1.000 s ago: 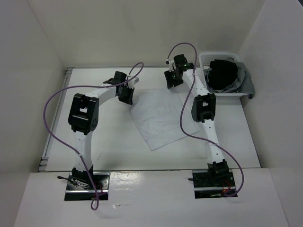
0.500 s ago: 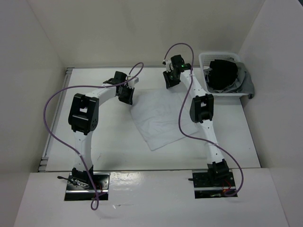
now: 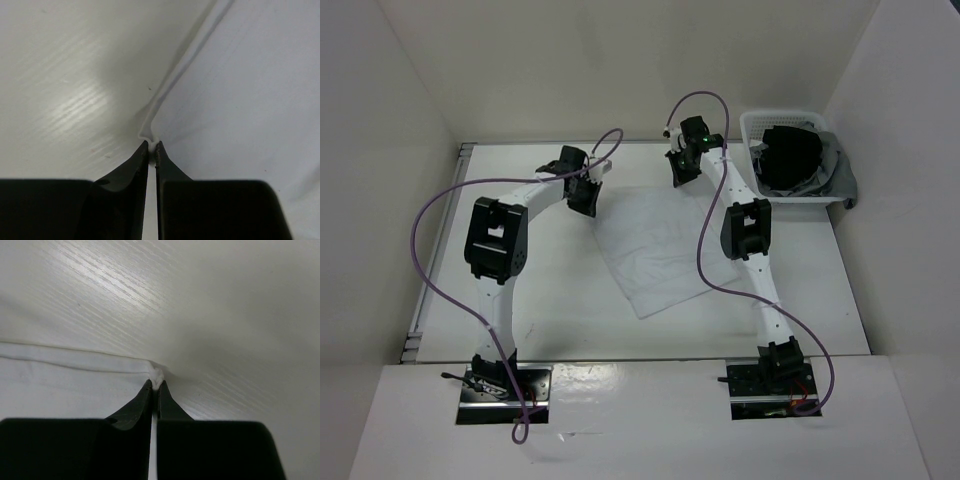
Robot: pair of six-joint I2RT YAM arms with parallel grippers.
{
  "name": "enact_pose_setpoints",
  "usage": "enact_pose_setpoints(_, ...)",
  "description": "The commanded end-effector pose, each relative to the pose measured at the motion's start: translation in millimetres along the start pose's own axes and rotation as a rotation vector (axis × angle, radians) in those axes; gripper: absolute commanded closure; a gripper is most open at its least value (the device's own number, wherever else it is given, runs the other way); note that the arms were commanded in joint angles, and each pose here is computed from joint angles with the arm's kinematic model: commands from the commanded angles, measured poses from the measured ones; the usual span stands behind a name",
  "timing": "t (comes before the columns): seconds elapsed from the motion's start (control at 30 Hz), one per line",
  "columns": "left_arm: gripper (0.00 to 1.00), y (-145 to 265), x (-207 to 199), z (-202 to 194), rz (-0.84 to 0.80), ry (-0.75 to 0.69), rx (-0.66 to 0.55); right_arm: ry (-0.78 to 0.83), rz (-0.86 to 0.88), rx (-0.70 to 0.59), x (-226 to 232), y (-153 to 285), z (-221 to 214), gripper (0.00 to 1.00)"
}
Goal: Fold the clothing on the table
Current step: Fold the skirt
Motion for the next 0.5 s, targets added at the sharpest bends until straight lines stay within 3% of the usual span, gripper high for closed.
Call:
enact_pose_setpoints(0.0, 0.88, 9, 23, 21, 0.064, -0.031, -0.034, -0.025, -0.049, 0.036, -3, 18, -4, 1.00)
enact_pose_setpoints(0.13, 0.88, 7, 34, 44, 0.077, -0.047, -0.062, -0.036, -0.072, 0.048, -4, 29, -9, 1.00)
enact_pose_setpoints(0.17, 0.88, -1, 36, 44, 0.073, -0.045, -0.053, -0.028, -0.077, -0.002, -1, 42, 1, 1.00)
enact_pose_setpoints(0.2, 0.88, -1, 37, 49, 0.063, -0.047, -0.065, -0.035, -0.082, 0.041, -4, 37, -14, 1.00)
enact_pose_setpoints(0.47, 0.88, -16, 26, 85, 0.017, -0.102, -0.110, -0.031, -0.169, 0.024, -13, 60, -55, 1.00)
Point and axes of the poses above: each gripper's point midway between its finger pads, its own y axis back along the fingers, its own x axis along the line the jaws close on, z = x × y, the point moved 7 cm from there along y, back along the fingers, and after that the axes turned 15 degrees about -y, right-handed, at the moved point
